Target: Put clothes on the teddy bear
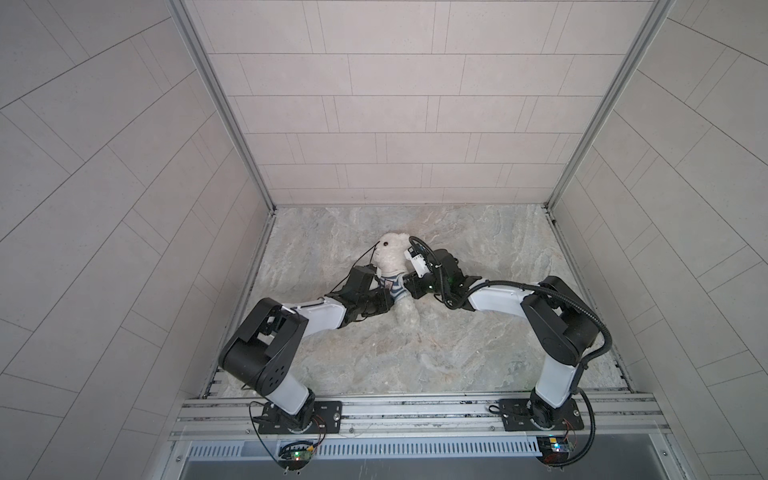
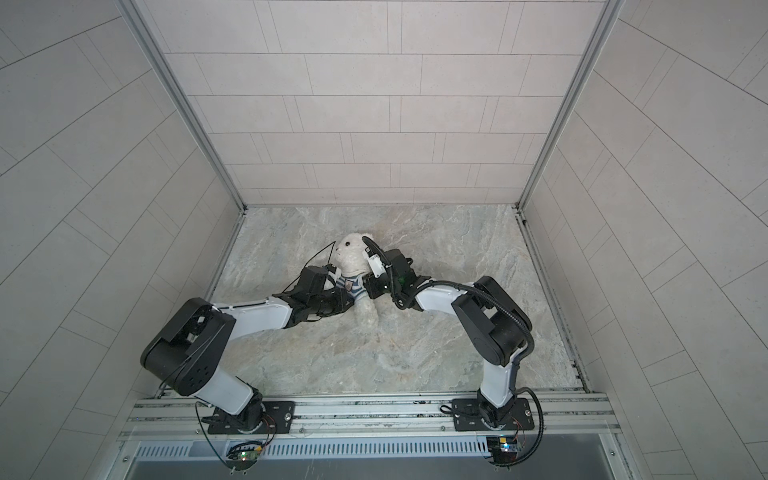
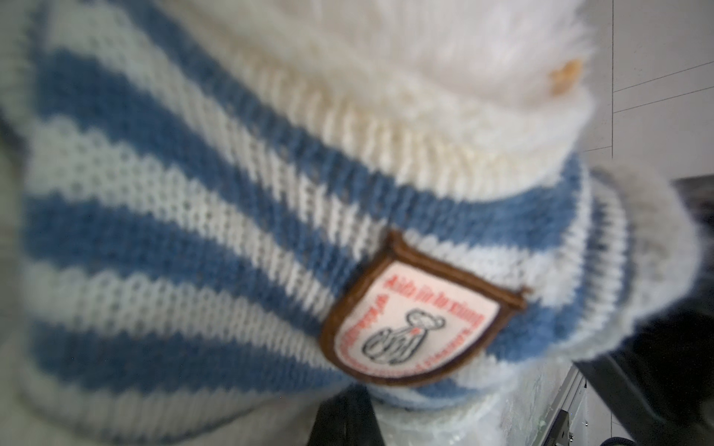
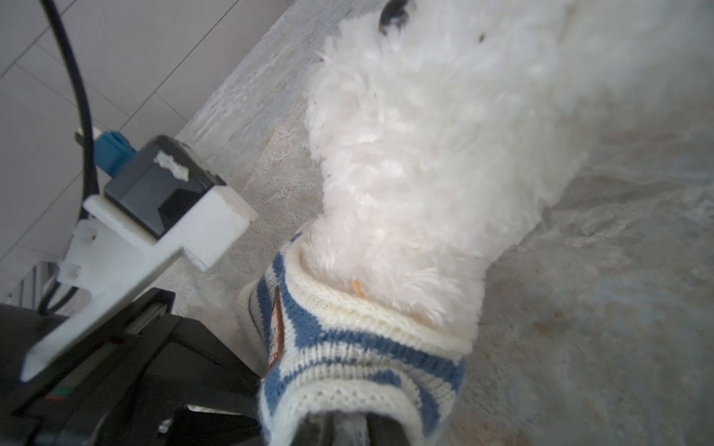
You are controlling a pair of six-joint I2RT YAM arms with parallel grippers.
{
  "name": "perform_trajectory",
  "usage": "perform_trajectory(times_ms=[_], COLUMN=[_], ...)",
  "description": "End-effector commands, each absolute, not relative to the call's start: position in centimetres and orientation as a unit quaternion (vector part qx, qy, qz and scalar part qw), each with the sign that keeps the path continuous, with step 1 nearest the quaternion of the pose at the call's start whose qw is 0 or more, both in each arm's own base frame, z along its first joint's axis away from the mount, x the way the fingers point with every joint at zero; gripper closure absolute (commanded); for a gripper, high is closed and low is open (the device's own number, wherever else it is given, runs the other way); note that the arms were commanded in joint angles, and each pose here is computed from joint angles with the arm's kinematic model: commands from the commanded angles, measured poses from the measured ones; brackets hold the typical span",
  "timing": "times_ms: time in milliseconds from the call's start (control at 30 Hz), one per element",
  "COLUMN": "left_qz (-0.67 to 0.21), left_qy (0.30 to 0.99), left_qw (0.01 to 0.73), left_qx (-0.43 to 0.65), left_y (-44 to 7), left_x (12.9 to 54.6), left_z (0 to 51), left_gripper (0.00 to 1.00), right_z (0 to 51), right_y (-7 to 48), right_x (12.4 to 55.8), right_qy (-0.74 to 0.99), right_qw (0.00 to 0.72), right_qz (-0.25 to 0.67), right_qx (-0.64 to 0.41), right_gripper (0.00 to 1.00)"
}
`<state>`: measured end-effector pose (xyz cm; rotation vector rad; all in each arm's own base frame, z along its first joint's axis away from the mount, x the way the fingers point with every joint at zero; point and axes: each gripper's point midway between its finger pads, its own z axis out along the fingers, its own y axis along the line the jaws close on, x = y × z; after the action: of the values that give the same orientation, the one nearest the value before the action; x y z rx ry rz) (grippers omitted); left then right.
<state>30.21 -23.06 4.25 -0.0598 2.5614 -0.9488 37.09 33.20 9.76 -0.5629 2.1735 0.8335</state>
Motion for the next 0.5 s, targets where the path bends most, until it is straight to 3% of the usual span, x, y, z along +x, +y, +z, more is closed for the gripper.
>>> perform_trajectory(times_ms=[0, 33, 467], left_qz=[-0.325, -0.325, -0.311], left_qy=[0.928, 0.928, 0.922], left_qw=[0.181, 0.182, 0.219], left_qx=[-0.021, -0.022, -0.069], left_y=[-22.5, -22.5, -19.1], left_x=[28.8, 28.8, 29.5], left_z=[2.8, 2.9, 4.8], left_gripper=[1.0, 1.0, 1.0], right_z=[7.1, 7.2, 12.6], right_y=[33.1, 33.0, 29.6], right_x=[36.0, 36.0, 31.5], right_qy=[0.866, 0.866, 0.847], right_qw=[0.325, 0.325, 0.344], right_qz=[0.312, 0.31, 0.238], right_qx=[-0.217, -0.219, -0.329], right_gripper=[0.96, 1.0, 1.0])
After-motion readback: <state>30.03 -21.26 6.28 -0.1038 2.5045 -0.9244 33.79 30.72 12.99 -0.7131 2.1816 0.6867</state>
